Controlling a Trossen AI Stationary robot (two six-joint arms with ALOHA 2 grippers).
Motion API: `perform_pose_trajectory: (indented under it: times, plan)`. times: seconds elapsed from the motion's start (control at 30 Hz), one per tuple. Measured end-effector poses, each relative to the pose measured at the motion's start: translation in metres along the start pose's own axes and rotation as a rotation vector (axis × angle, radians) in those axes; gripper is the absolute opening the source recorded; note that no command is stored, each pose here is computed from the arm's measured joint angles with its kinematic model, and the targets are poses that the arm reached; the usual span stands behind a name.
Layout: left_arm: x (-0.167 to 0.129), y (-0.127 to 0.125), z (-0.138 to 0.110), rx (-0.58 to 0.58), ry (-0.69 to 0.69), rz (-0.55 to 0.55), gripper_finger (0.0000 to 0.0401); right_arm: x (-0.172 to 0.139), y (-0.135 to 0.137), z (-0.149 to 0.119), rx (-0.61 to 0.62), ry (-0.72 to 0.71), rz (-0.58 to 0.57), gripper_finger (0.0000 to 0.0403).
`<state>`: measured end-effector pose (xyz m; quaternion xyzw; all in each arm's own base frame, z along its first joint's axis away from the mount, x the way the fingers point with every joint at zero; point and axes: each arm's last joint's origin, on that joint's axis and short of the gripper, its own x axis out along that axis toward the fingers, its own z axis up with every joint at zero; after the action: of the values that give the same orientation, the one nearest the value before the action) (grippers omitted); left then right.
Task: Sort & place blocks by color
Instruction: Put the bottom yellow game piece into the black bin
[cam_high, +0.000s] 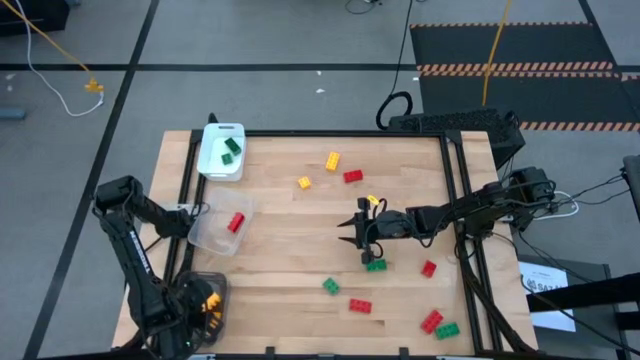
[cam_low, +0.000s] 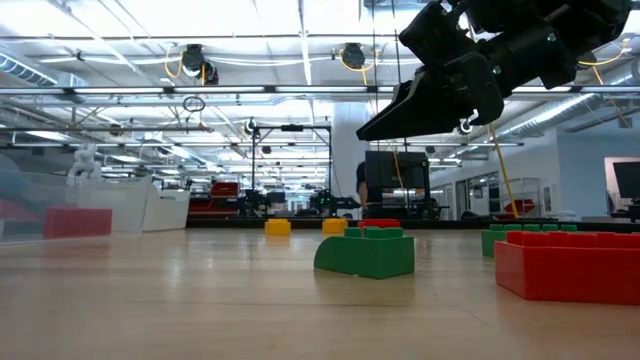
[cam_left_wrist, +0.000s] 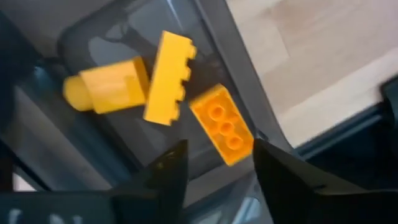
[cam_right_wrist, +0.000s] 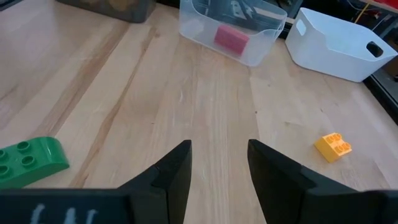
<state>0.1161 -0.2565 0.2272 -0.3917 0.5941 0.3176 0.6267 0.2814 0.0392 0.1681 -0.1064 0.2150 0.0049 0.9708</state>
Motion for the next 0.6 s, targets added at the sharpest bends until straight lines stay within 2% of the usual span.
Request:
perform_pose_trajectory:
  times: [0.33, 0.5, 0.6]
  plan:
    - [-0.001, -0.01, 0.018, 0.08, -0.001, 0.004, 0.0075, 0.0, 0.0, 0.001, 0.0, -0.009, -0.001, 0.0151]
    - [0.0, -0.023, 0.042, 0.153, -0.07, -0.015, 0.0011, 0.0, 0.0, 0.002, 0.0, -0.016, -0.002, 0.0151]
    - [0.001, -0.033, 0.061, 0.186, -0.092, -0.034, 0.0007, 0.0, 0.0, 0.002, 0.0, -0.016, -0.002, 0.0151]
